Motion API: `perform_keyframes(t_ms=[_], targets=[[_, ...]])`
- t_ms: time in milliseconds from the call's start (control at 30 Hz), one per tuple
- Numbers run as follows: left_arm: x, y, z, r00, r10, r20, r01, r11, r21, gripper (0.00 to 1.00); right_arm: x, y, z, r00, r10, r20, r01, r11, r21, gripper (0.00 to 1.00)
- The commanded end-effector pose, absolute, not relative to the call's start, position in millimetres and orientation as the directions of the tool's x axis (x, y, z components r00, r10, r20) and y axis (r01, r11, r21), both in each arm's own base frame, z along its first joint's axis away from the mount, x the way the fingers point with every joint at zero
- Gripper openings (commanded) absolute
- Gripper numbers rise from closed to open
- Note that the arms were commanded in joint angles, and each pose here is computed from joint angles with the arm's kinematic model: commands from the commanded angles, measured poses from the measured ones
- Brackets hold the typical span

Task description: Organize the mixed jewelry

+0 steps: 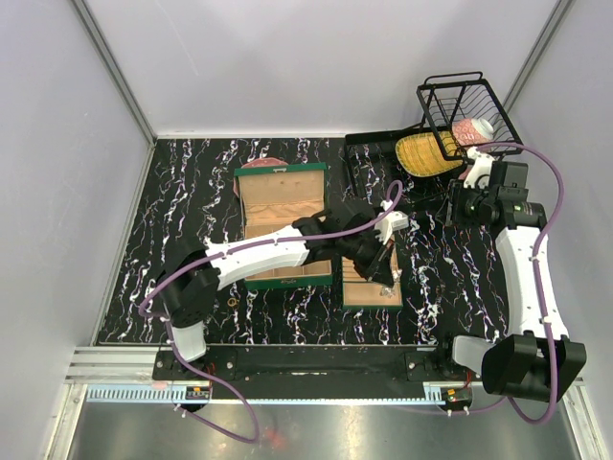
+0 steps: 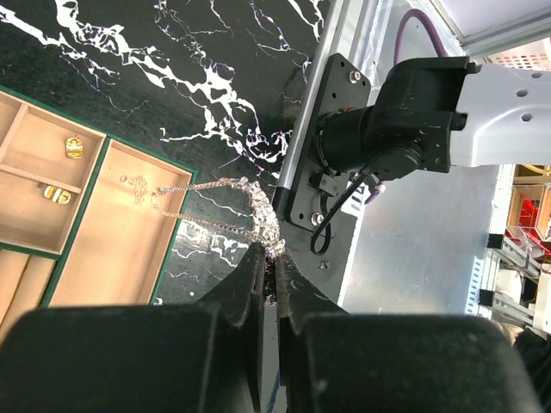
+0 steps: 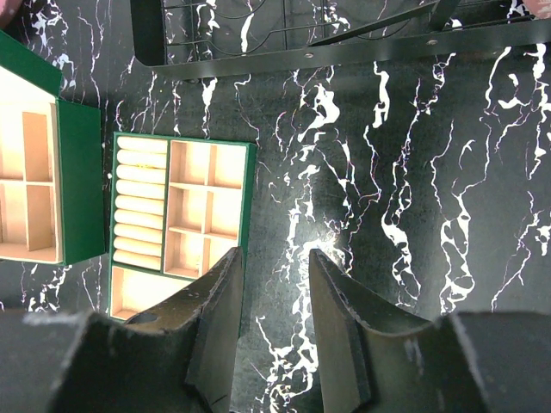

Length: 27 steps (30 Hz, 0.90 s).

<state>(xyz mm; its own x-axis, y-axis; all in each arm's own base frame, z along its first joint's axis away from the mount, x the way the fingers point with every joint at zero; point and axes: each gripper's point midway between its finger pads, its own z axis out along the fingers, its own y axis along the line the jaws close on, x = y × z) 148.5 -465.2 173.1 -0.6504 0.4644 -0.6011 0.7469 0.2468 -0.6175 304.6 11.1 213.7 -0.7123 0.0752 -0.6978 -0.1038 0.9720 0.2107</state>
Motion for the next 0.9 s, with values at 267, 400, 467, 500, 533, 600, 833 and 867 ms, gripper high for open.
perform_keyframes(t_ms=[267, 400, 467, 500, 533, 600, 833, 867], targets=[[152.0, -478.0, 167.9, -0.632, 0.448, -0.633, 0.763, 0.212, -0.611, 0.0, 309.1, 10.5, 211.3, -0.688, 0.063, -0.723, -0.126, 0.971, 0.204, 0.43], [154.2, -481.4, 168.1, -0.633, 0.443, -0.635, 0.762, 0.209, -0.613, 0.0, 308.8, 10.5, 209.7, -0.692, 0.063, -0.719, -0.125, 0.971, 0.206, 0.43], [154.0, -482.6, 166.4, -0.638, 0.442, -0.63, 0.757, 0.208, -0.62, 0.0, 307.9, 10.7, 209.8, -0.691, 0.063, -0.721, -0.126, 0.971, 0.205, 0.43], [153.2, -482.9, 164.7, -0.64, 0.444, -0.627, 0.755, 0.209, -0.622, 0.0, 307.2, 10.7, 209.4, -0.691, 0.062, -0.72, -0.126, 0.971, 0.205, 0.43], [153.8, -482.6, 161.5, -0.643, 0.446, -0.622, 0.752, 0.214, -0.624, 0.0, 306.8, 10.5, 209.6, -0.69, 0.06, -0.721, -0.127, 0.971, 0.202, 0.43], [152.9, -482.8, 159.7, -0.642, 0.45, -0.62, 0.752, 0.213, -0.624, 0.0, 305.9, 10.0, 209.6, -0.689, 0.058, -0.722, -0.126, 0.972, 0.199, 0.43], [154.8, -477.7, 152.3, -0.647, 0.451, -0.615, 0.75, 0.229, -0.621, 0.0, 302.8, 9.9, 207.5, -0.689, 0.055, -0.723, -0.126, 0.973, 0.194, 0.43], [154.6, -477.3, 153.1, -0.645, 0.451, -0.617, 0.751, 0.227, -0.619, 0.0, 302.9, 9.8, 207.1, -0.69, 0.056, -0.722, -0.125, 0.973, 0.195, 0.43]])
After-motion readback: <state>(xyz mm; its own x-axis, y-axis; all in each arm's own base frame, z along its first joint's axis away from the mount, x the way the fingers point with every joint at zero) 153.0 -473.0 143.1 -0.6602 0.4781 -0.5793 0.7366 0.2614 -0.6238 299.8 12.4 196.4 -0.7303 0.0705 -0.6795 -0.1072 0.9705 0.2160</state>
